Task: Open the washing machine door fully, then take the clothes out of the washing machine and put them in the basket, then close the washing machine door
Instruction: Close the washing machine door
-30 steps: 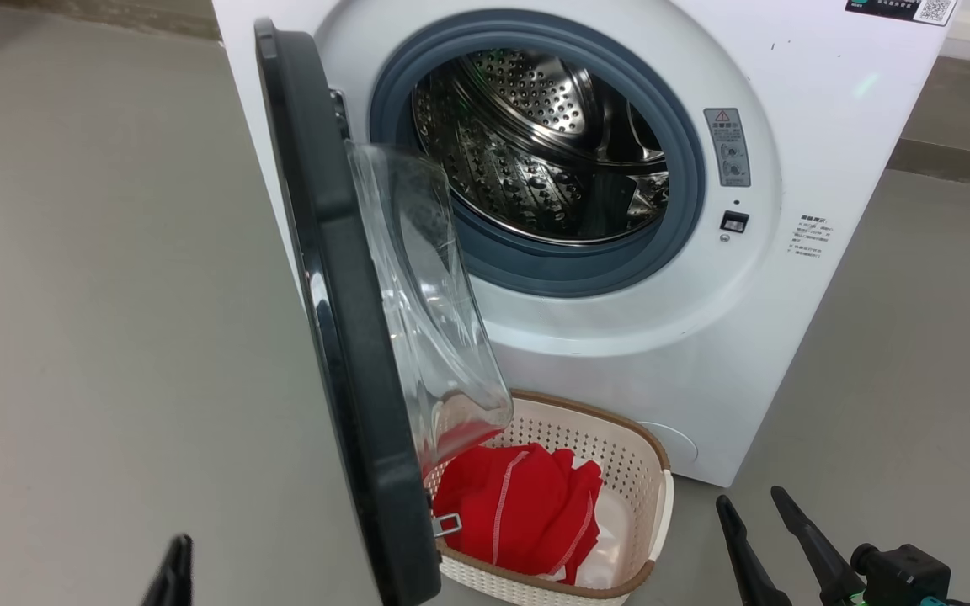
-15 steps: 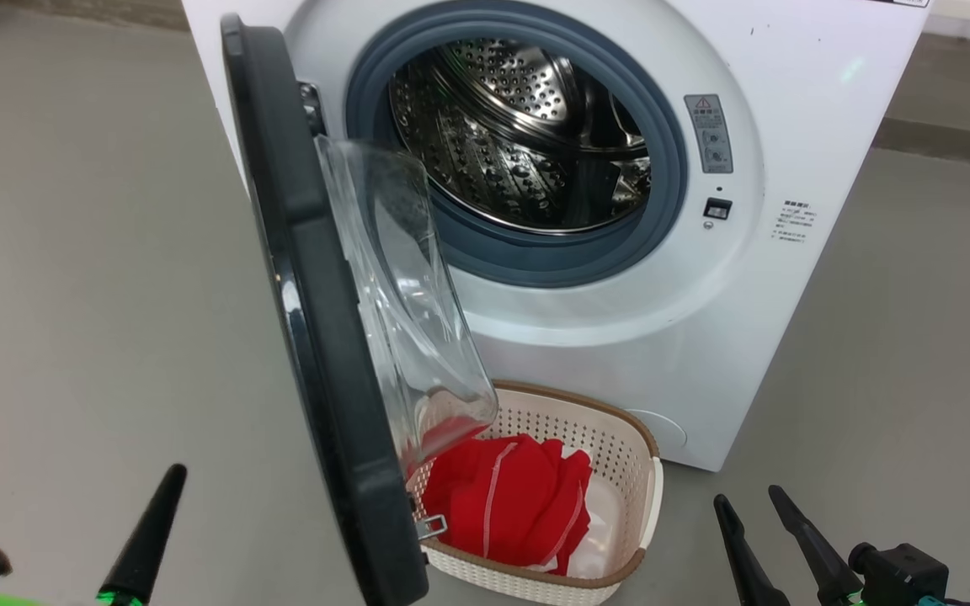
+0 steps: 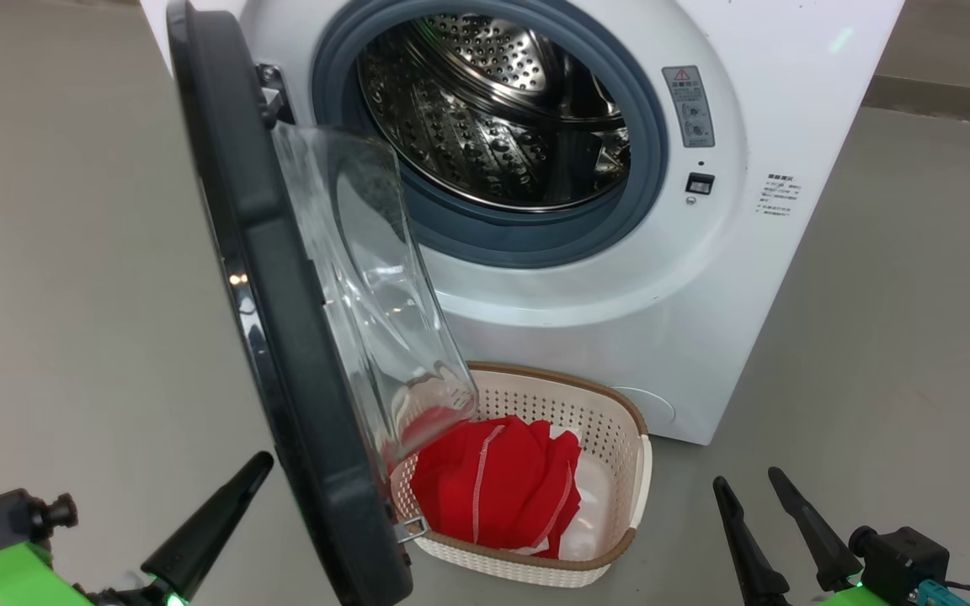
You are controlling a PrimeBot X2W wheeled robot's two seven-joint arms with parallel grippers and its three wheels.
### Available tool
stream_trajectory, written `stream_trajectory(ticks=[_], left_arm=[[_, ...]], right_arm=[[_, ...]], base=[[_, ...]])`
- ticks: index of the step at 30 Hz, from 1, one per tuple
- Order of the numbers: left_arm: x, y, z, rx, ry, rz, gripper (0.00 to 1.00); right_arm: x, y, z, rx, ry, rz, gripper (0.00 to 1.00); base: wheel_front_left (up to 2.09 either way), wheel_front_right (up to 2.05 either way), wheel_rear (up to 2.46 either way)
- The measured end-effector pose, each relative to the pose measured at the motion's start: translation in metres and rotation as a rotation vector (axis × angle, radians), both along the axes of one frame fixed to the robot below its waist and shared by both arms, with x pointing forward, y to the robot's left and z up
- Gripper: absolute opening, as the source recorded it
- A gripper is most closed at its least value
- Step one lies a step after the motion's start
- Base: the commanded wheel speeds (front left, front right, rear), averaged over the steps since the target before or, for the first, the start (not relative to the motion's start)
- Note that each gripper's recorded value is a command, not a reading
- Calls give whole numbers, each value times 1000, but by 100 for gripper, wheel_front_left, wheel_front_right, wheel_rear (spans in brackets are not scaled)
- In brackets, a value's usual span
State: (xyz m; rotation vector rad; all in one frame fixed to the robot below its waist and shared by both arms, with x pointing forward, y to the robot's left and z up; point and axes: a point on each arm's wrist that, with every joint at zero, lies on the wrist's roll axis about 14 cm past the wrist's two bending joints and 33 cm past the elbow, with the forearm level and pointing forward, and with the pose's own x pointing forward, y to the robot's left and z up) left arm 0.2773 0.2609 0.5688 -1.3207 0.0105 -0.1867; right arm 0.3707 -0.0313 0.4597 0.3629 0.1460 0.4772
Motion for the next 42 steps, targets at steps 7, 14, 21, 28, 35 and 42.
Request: stream_trajectory(ticks=[7, 14, 21, 28, 35, 42], left_arm=[[9, -12, 1, -11, -9, -56, 0], [22, -24, 8, -18, -33, -103, 0], [37, -40, 13, -11, -49, -149, 0], [61, -56, 14, -18, -54, -196, 0], [94, -79, 18, 7, -63, -256, 0], [128, -97, 22, 18, -78, -279, 0]], right_arm=[[2, -3, 0, 3, -1, -11, 100], [3, -10, -3, 1, 6, -29, 100], [6, -16, -3, 3, 6, -51, 100], [10, -27, -5, 6, 12, -86, 100], [20, -45, -6, 12, 11, -149, 100], [30, -62, -7, 15, 7, -205, 100]], base=[[0, 0, 0], [0, 0, 0], [0, 0, 0], [0, 0, 0], [0, 0, 0], [0, 0, 0]])
